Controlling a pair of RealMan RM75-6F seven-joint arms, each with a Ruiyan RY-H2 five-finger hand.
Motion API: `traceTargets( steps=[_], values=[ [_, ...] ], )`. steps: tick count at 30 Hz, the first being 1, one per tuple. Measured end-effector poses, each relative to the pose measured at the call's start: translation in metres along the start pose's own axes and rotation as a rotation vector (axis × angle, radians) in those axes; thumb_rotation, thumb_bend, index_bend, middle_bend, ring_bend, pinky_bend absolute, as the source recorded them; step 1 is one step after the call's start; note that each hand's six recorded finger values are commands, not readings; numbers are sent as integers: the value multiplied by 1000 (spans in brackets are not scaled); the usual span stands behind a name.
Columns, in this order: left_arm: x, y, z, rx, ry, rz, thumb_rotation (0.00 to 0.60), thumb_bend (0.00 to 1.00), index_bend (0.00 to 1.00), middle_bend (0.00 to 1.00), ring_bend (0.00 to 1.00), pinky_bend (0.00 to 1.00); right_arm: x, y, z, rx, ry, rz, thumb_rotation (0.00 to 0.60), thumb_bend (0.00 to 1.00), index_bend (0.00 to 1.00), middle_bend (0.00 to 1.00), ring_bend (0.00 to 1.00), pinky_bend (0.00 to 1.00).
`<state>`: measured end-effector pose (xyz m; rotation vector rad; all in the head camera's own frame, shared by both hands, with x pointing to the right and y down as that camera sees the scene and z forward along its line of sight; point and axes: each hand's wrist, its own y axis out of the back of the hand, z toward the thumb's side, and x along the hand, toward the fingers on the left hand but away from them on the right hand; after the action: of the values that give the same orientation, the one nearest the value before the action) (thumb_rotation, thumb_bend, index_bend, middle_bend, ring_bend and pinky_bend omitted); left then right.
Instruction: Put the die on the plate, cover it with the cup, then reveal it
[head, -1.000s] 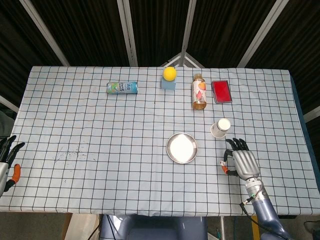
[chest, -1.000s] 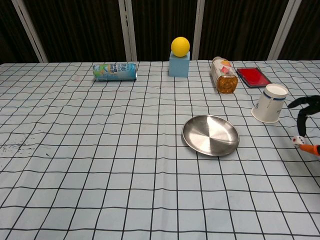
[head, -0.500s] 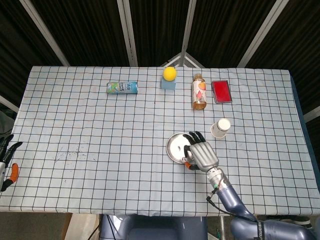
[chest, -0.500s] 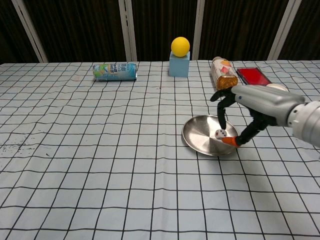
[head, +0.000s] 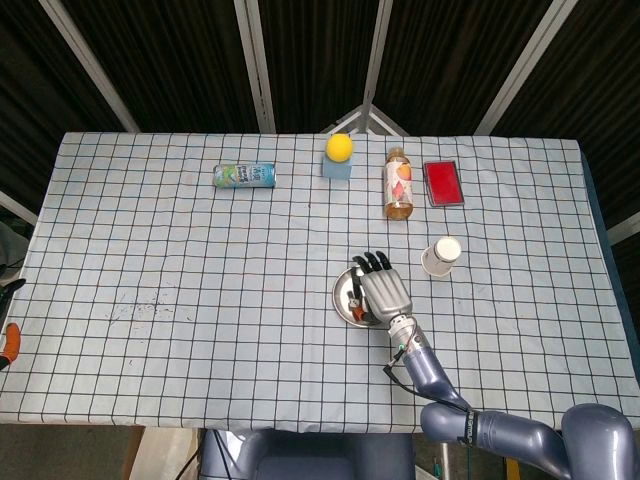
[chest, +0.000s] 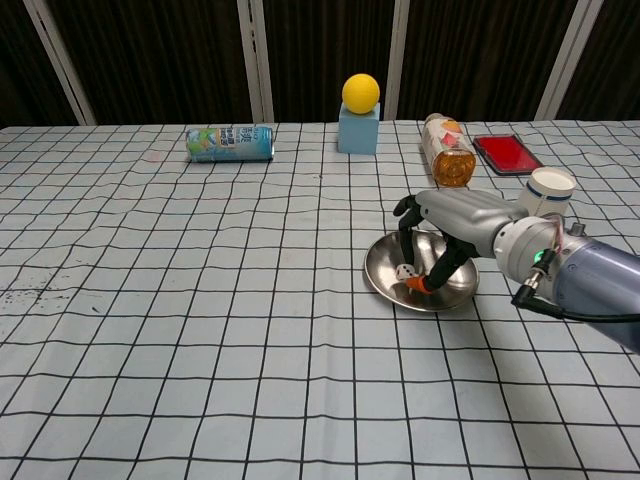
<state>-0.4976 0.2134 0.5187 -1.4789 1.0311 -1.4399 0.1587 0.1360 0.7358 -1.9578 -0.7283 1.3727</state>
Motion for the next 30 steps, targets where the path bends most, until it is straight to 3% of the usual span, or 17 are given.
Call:
traceTargets(
  steps=[9,14,20,26,30],
  values=[
    [1,-2,0,11,3,-7,600,842,139,0,0,0,-9,3,-12,45,-20,-25,600,377,601,145,55,0],
    [1,-4,2,13,0,-11,600,842,139,0,0,0,-9,5,-16,71,-24,-31,600,377,346,135,44,0],
    [1,-4,2,16,1,-8,600,840,134,0,0,0,-6,10,-18,77,-23,-41,600,377,154,74,16,0],
    [1,-3,3,17,-4,5,600,839,132,0,0,0,-3,23,-15,55,-1,-44,600,376,128,67,13,0],
    [1,-4,2,17,7,-2,600,837,130,0,0,0,-4,45,-21,41,-14,-104,600,377,128,75,14,0]
  ],
)
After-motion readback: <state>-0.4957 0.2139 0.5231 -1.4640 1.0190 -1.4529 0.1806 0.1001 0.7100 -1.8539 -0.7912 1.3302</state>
